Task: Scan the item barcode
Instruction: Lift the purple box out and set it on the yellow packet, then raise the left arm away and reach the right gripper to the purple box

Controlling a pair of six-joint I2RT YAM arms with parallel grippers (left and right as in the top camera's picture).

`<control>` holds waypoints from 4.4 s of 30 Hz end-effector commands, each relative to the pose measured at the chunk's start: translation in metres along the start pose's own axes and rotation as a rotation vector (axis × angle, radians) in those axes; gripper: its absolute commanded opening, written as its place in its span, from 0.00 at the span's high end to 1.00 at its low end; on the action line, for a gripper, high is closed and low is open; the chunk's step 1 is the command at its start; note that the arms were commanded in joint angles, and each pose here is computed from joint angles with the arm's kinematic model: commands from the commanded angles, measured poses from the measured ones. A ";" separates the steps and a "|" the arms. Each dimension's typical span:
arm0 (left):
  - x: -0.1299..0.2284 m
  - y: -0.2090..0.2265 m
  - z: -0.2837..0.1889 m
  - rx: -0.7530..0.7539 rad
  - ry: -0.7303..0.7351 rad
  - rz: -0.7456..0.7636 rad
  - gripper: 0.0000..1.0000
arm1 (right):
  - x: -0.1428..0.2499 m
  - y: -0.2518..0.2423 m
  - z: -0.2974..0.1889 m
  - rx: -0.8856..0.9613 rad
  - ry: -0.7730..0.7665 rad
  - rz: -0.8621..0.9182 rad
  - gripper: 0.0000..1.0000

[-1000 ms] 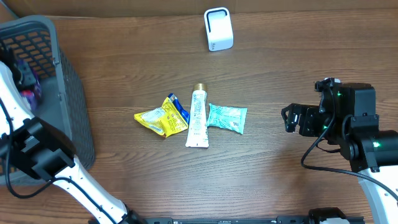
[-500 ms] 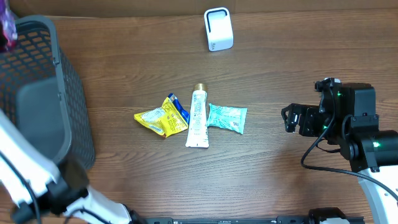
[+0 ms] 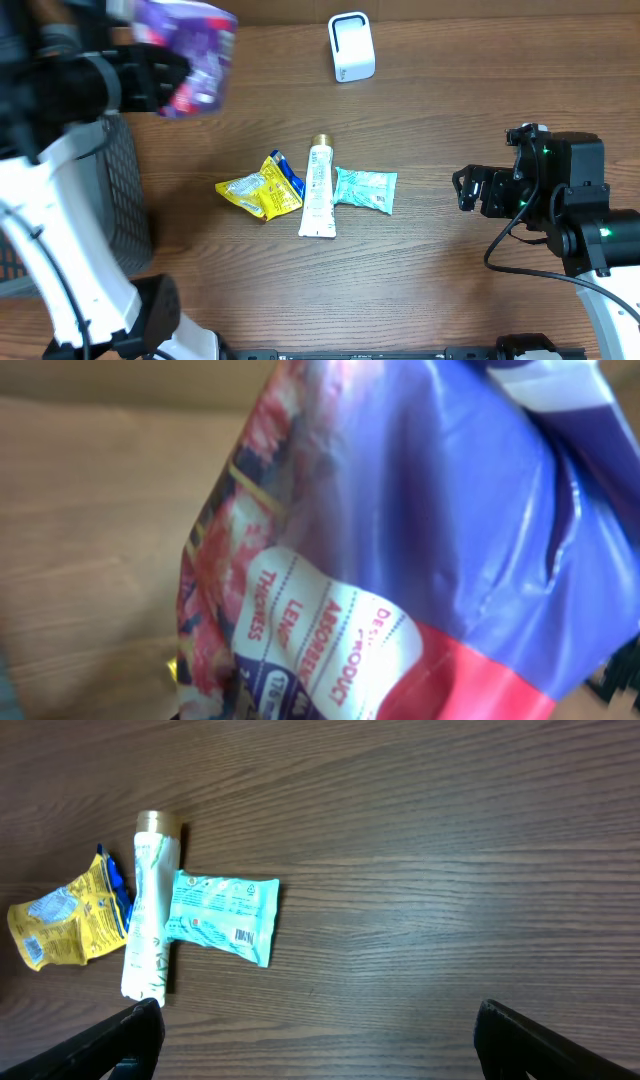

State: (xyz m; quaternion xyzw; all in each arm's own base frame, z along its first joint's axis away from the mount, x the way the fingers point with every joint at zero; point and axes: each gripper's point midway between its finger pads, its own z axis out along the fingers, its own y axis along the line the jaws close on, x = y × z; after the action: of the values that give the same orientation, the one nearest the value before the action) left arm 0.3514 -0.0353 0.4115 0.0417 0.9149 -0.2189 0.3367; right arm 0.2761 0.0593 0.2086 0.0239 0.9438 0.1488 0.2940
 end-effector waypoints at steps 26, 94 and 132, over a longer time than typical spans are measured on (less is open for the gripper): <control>0.197 0.046 0.257 -0.107 0.512 -0.169 0.76 | -0.005 0.004 -0.004 -0.011 -0.016 -0.012 0.00; 0.121 0.052 0.214 -0.083 0.382 -0.208 0.23 | -0.008 0.036 0.012 -0.213 0.033 0.018 0.00; 0.035 0.059 0.150 -0.204 0.179 -0.167 0.01 | 0.061 0.181 0.158 -0.660 0.574 0.279 0.13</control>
State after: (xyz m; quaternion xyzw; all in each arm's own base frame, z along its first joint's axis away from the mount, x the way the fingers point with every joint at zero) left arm 0.4268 -0.0529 0.2710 -0.0518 0.9563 -0.1542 0.2428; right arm 0.3027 0.2766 0.1161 -0.0157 0.8779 0.4784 0.0150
